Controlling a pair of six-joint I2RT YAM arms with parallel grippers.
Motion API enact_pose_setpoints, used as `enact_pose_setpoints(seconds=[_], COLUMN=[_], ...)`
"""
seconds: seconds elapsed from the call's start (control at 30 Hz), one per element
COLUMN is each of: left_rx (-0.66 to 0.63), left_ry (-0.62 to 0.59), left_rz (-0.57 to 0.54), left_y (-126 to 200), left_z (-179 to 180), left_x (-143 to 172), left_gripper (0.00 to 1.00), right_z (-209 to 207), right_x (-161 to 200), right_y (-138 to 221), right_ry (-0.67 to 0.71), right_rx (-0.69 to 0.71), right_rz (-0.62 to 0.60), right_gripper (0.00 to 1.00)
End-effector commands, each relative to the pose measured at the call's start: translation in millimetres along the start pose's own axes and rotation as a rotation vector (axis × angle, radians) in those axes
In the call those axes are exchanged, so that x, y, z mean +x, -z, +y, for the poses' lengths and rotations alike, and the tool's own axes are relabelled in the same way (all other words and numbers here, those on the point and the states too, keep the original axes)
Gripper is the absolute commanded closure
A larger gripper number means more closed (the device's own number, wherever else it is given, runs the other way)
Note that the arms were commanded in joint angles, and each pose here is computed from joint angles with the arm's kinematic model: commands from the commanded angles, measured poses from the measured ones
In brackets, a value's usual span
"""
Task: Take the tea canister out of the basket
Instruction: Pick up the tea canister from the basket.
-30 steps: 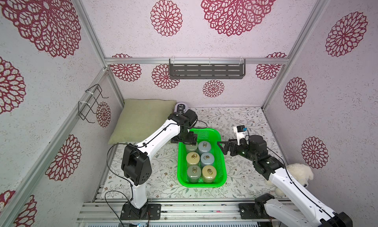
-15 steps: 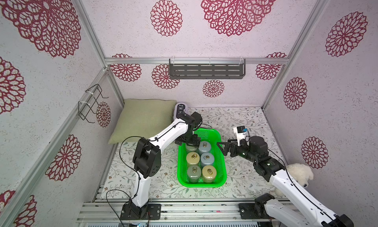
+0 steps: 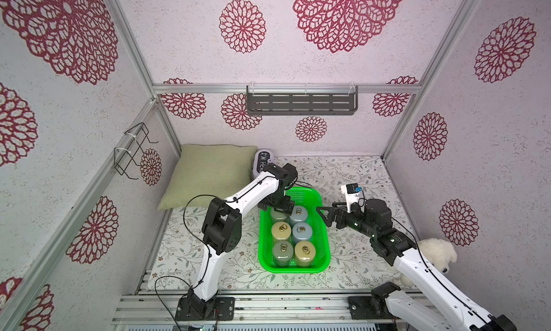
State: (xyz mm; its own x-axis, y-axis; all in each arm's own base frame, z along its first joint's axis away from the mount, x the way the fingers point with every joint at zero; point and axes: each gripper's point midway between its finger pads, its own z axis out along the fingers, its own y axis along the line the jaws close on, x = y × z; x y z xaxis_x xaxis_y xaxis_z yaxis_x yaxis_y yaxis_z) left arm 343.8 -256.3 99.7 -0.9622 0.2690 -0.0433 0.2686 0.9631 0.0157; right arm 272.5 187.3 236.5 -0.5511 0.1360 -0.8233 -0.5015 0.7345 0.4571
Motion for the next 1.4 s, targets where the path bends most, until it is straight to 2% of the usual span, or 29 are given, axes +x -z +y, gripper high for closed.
enact_pose_setpoints(seconds=[0.0,0.3,0.67,1.37], left_rx=[-0.016,0.020,-0.020,-0.037], left_ry=[-0.012,-0.002,-0.008,0.011], left_rz=[0.018,0.030,0.041,0.051], left_y=[-11.5,-13.9,-32.8,-49.4], left_z=[0.0,-7.8,1.1,5.7], left_x=[-4.0,-0.3,-7.5,-11.8], left_gripper=[0.03,0.03,0.03,0.03], right_z=[9.7,8.4,8.0,8.0], right_x=[-8.1,-7.4,-7.2,-6.8], right_y=[4.0,3.2,4.2,4.1], right_ry=[0.027,0.026,0.027,0.026], right_rx=[-0.035,-0.030,-0.027,-0.028], right_rz=[-0.036,-0.034,-0.037,-0.039], right_gripper=[0.01,0.01,0.01,0.01])
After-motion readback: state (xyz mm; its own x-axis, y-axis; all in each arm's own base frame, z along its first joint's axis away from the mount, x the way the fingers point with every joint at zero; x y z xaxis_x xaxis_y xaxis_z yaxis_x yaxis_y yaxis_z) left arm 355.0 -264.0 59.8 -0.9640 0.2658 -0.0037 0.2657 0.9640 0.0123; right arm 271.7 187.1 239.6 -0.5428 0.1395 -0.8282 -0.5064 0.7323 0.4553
